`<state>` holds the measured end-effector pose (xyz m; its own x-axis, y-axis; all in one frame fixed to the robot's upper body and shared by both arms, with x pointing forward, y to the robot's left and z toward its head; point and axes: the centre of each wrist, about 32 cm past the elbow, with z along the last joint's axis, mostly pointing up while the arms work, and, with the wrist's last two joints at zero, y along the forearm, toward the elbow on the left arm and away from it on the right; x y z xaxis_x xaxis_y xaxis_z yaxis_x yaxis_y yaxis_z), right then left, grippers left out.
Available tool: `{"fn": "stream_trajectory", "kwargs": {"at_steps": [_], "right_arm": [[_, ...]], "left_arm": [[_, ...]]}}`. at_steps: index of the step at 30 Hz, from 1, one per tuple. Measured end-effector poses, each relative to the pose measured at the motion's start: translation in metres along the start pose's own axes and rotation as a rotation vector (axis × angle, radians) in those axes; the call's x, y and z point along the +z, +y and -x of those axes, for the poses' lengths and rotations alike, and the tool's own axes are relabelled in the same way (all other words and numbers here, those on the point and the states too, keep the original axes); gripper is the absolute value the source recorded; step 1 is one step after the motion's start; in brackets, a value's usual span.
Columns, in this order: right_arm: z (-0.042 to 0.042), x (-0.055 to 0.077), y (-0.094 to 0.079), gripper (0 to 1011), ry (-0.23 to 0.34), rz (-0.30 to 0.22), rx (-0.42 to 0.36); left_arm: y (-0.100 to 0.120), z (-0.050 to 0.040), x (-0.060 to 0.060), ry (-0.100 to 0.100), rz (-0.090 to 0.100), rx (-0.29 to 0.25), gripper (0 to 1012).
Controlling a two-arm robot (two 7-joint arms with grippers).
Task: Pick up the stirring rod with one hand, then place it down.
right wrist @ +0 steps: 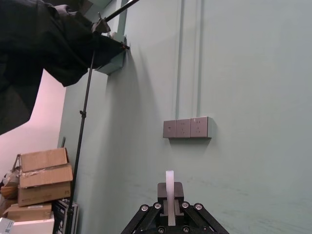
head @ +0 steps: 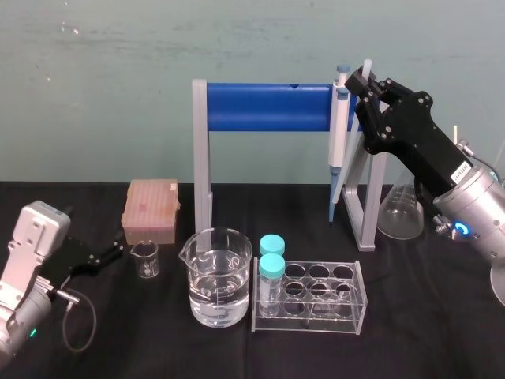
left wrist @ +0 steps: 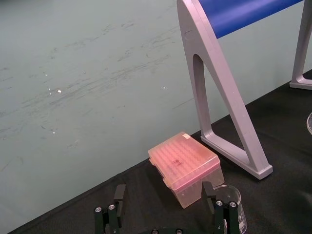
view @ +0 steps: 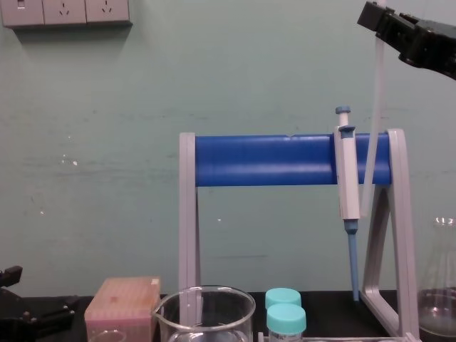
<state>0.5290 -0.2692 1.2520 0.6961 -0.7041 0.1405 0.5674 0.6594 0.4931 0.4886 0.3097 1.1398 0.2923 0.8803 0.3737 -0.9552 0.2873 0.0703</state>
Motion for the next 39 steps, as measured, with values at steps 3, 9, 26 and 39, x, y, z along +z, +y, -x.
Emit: {"fn": "stream_trajectory", "kwargs": {"at_steps": [3, 9, 26, 39], "right_arm": [[-0.0001, 0.0, 0.0, 67, 0.0, 0.0, 0.0], [-0.0006, 0.001, 0.001, 67, 0.0, 0.001, 0.0], [-0.0012, -0.001, 0.002, 67, 0.001, 0.003, -0.004], [-0.0029, -0.01, -0.002, 67, 0.019, 0.039, -0.004]], "left_arm": [[0.0, 0.0, 0.0, 0.0, 0.0, 0.0, 1000], [0.0, 0.0, 0.0, 0.0, 0.0, 0.0, 1000], [0.0, 0.0, 0.0, 0.0, 0.0, 0.0, 1000], [0.0, 0.0, 0.0, 0.0, 0.0, 0.0, 1000]]}}
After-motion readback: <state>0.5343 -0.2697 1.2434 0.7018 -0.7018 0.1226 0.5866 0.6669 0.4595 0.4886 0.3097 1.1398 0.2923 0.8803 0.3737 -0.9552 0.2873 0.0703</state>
